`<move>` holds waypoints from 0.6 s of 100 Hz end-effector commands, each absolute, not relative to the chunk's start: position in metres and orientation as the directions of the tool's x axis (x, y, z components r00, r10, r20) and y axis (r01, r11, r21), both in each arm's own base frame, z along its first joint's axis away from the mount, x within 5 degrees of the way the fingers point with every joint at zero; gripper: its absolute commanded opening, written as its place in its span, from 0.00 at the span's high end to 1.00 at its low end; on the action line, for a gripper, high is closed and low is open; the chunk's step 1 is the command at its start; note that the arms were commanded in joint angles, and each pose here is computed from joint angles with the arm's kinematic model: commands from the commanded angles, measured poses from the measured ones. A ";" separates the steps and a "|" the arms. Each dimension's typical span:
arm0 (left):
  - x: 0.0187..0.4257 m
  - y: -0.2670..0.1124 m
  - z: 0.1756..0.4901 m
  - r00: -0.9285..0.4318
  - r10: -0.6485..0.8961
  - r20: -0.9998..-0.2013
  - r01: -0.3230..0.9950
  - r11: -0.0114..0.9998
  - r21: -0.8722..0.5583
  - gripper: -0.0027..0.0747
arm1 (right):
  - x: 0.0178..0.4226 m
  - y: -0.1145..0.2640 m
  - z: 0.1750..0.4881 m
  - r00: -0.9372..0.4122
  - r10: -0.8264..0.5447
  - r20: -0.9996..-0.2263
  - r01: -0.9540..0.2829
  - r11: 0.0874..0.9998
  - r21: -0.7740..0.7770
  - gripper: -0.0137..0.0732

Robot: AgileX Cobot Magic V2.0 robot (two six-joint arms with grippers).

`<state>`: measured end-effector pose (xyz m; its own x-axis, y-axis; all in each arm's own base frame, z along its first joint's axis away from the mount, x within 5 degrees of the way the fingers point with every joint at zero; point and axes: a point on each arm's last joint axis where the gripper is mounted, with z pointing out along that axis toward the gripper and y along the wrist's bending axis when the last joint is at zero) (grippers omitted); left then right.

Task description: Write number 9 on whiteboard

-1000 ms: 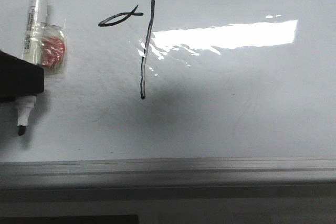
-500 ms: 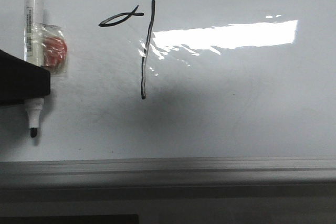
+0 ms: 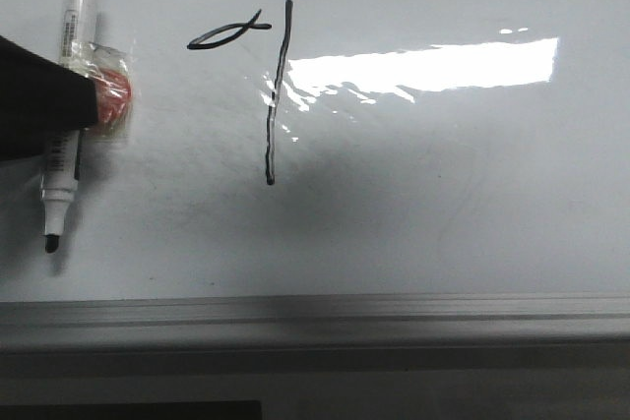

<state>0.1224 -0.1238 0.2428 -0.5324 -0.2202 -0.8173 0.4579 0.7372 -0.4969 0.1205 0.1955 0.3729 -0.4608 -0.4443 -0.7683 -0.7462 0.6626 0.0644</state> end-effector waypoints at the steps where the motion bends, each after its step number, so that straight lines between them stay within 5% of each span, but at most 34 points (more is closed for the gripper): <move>1: 0.122 -0.118 0.266 -0.439 -0.320 -0.840 0.484 0.703 -0.521 0.56 | 0.118 0.182 0.397 -0.359 -0.371 -0.856 -0.754 0.656 0.032 0.78; 8: 0.116 -0.113 0.274 -0.413 -0.326 -0.850 0.518 0.684 -0.514 0.56 | 0.112 0.171 0.400 -0.317 -0.348 -0.882 -0.757 0.653 0.015 0.92; 15: 0.107 -0.107 0.282 -0.376 -0.316 -0.871 0.563 0.668 -0.486 0.62 | 0.106 0.158 0.401 -0.264 -0.315 -0.912 -0.763 0.646 -0.002 0.92; 30: 0.089 -0.091 0.293 -0.274 -0.319 -0.907 0.641 0.642 -0.420 0.99 | 0.090 0.130 0.392 -0.111 -0.233 -0.966 -0.785 0.616 -0.058 0.92; 60: 0.060 -0.062 0.260 -0.154 -0.284 -0.946 0.706 0.639 -0.306 0.99 | 0.048 0.068 0.323 0.064 -0.083 -0.994 -0.820 0.564 -0.100 0.92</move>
<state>0.0644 -0.0680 0.2557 -0.2206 -0.2341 -0.9469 0.6911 0.6475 -0.3211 0.0575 0.0802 0.3297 -0.0334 -0.1671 -0.9854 -0.8103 0.5816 -0.0712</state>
